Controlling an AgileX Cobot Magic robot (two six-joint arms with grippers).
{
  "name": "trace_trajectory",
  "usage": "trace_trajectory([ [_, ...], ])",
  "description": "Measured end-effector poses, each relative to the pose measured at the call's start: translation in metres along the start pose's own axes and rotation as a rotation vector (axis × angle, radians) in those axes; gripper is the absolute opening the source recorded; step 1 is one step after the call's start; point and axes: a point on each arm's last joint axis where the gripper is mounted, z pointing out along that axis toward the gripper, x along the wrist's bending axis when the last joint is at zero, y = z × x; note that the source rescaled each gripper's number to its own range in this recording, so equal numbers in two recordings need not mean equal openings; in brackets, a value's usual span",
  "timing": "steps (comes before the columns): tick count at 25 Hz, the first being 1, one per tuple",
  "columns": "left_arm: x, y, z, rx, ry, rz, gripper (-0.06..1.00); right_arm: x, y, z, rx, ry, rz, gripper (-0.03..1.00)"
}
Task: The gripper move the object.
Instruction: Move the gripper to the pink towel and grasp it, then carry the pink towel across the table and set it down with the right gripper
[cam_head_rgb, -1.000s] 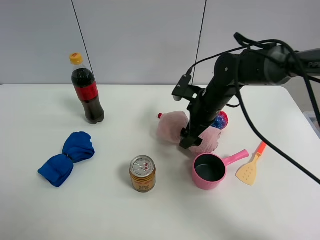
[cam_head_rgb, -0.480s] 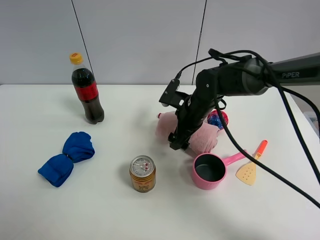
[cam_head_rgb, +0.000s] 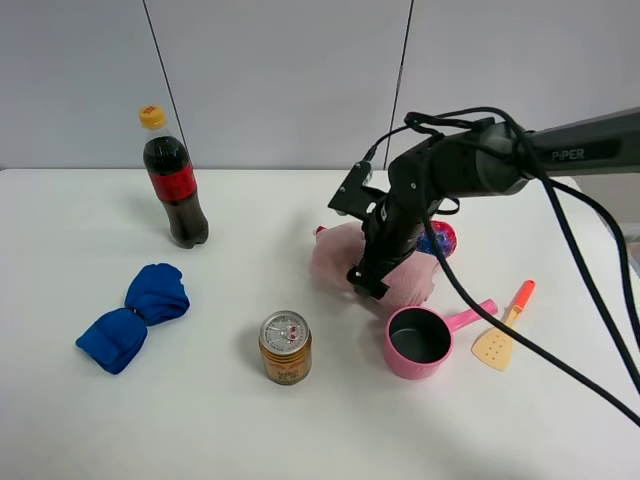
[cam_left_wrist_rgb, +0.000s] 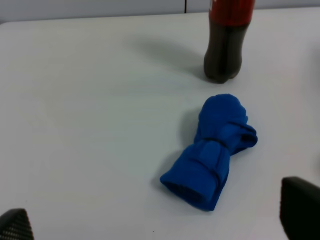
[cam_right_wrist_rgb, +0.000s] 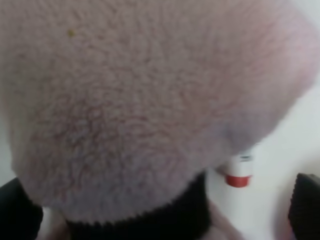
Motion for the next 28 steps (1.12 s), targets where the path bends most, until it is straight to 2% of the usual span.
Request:
trace_trajectory([
  [3,0.0,0.0,0.0,0.0,0.0,0.0,1.0,0.002,-0.002,0.008,0.016,0.009,-0.001,0.94],
  [6,0.0,0.0,0.0,0.0,0.0,0.0,1.0,0.001,-0.001,0.008,0.01,0.006,0.001,0.78],
  [7,0.0,0.0,0.0,0.0,0.0,0.0,1.0,0.001,-0.001,0.008,0.01,0.006,0.001,0.67],
  [9,0.0,0.0,0.0,0.0,0.0,0.0,1.0,0.002,-0.001,0.008,0.009,0.009,0.006,0.39],
  [11,0.0,0.0,0.0,0.0,0.0,0.0,1.0,0.002,-0.001,0.008,0.008,0.012,0.014,0.03],
  [12,0.0,0.0,0.0,0.0,0.0,0.0,1.0,0.002,-0.001,0.008,0.007,0.014,0.019,0.0],
  [20,0.0,0.0,0.0,0.0,0.0,0.0,1.0,-0.001,0.004,0.0,-0.048,-0.011,0.023,0.0],
  [28,0.0,0.0,0.0,0.0,0.0,0.0,1.0,-0.012,0.012,-0.08,-0.205,-0.104,0.03,0.0],
])
